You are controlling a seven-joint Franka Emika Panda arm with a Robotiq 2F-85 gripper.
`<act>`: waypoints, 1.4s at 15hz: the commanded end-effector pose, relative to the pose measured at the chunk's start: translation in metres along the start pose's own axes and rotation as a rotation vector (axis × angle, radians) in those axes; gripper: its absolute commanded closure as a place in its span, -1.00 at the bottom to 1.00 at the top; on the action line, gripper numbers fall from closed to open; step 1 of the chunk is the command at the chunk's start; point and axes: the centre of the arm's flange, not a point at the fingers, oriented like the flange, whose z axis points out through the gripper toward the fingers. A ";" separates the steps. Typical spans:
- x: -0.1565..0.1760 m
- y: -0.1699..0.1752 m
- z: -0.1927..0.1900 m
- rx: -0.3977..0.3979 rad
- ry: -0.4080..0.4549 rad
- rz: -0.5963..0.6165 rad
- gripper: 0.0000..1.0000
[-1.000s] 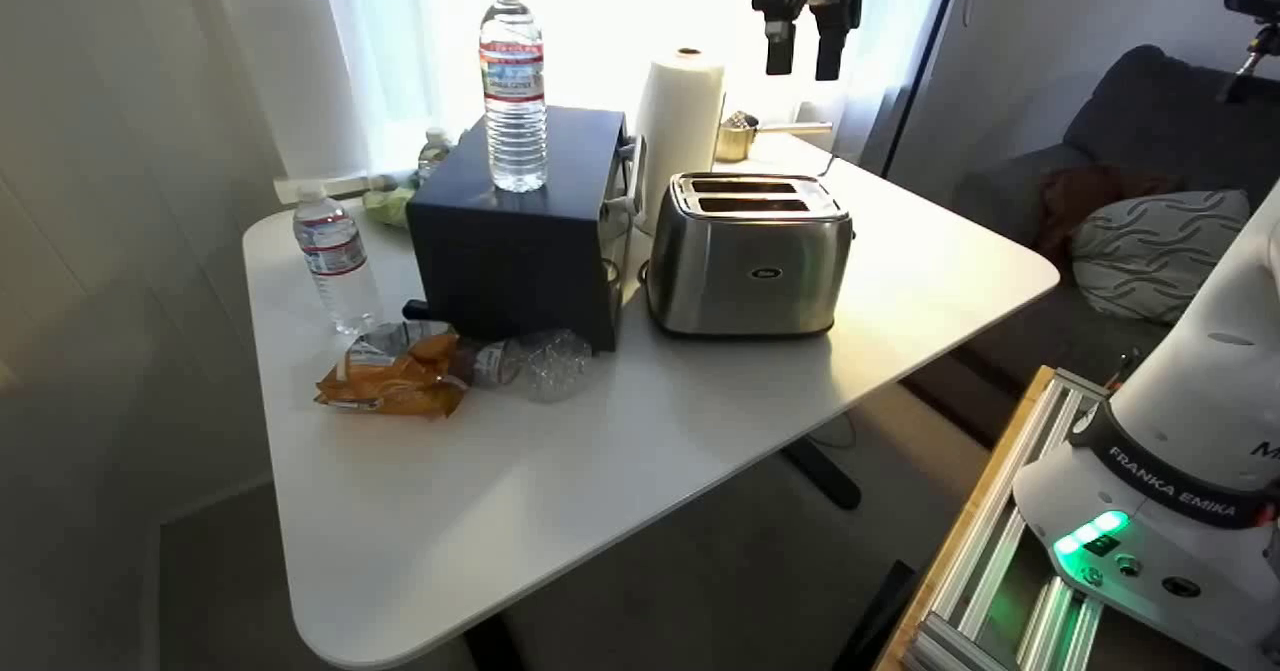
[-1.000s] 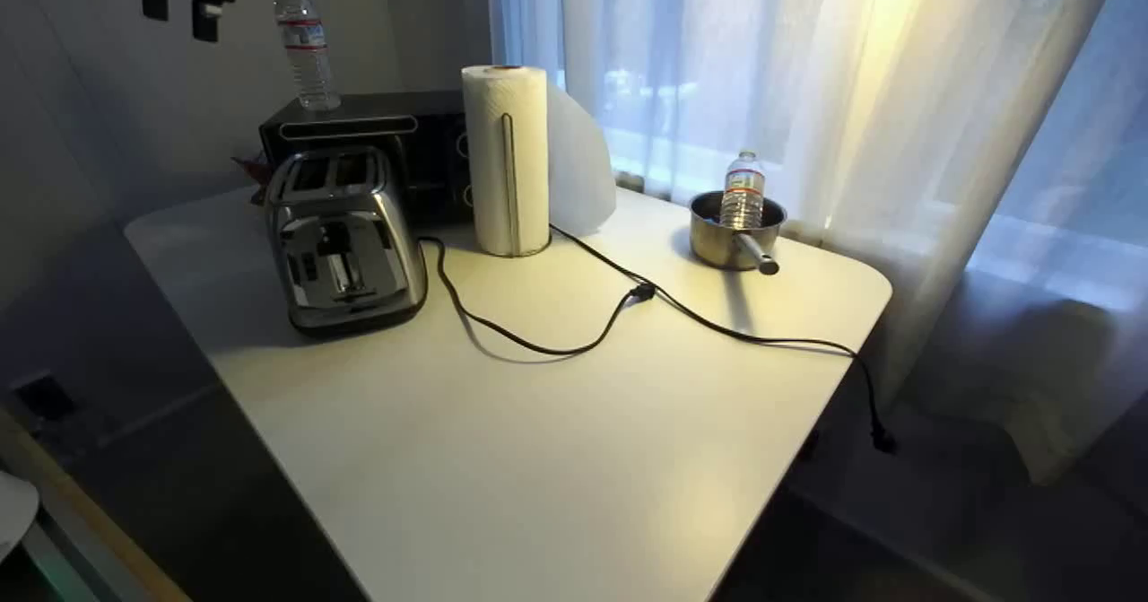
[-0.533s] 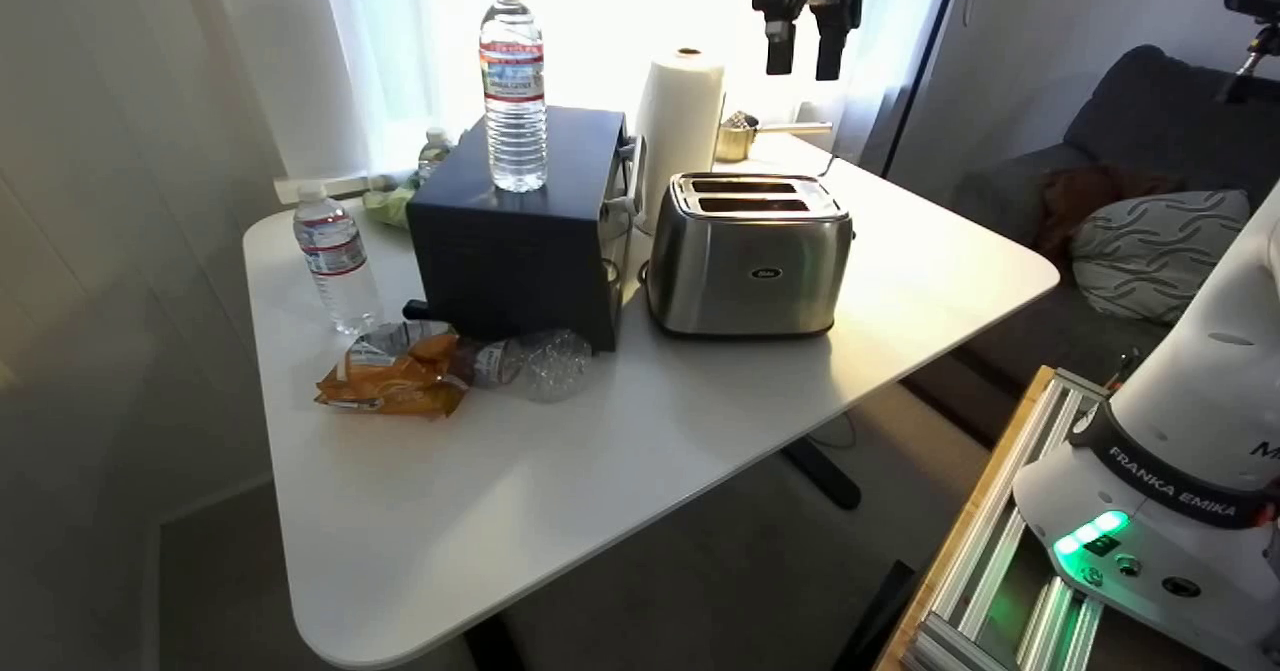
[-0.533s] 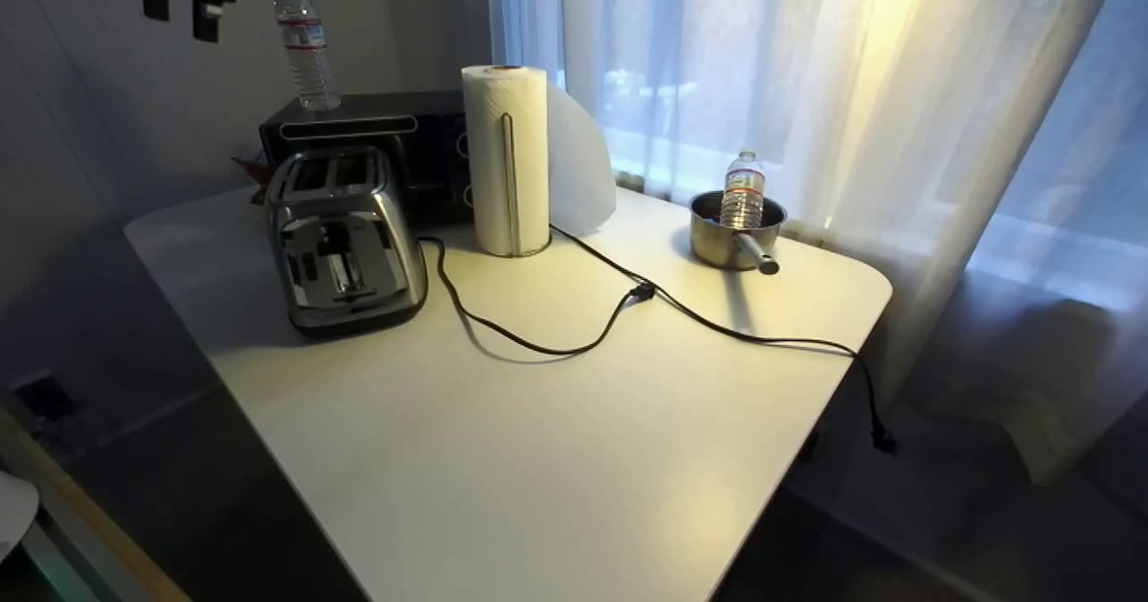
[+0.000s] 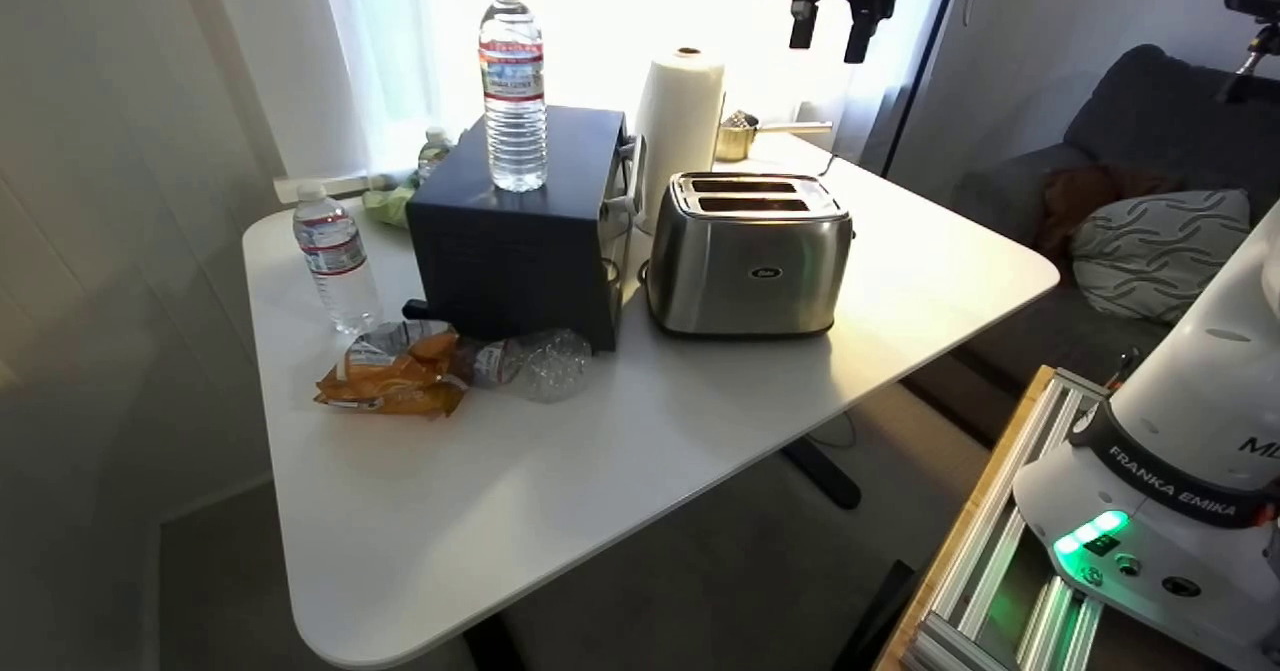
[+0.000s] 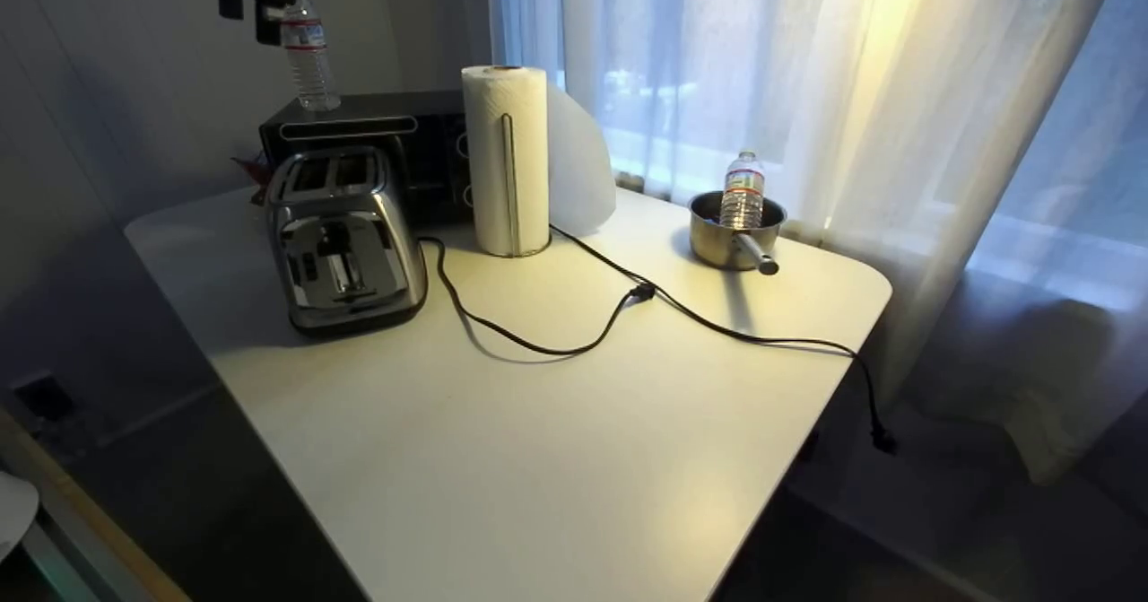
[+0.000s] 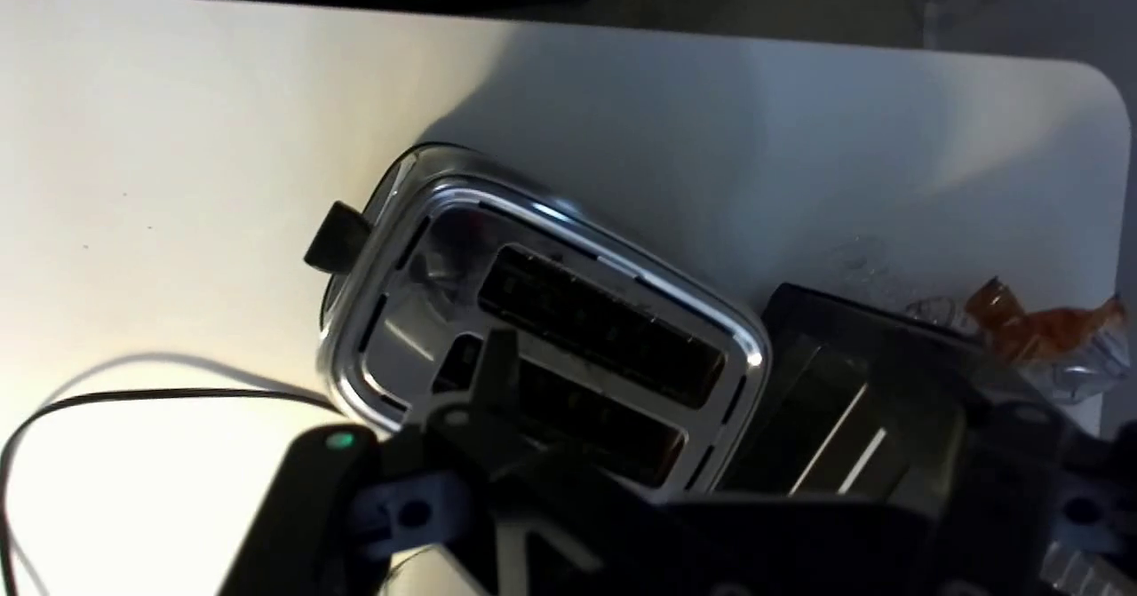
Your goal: Move the silver holder to the right
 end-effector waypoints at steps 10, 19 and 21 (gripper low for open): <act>0.040 0.136 -0.024 0.055 0.219 0.268 -1.00; 0.111 0.167 -0.001 0.056 0.298 0.450 -1.00; 0.127 0.168 0.004 0.062 0.316 0.488 -1.00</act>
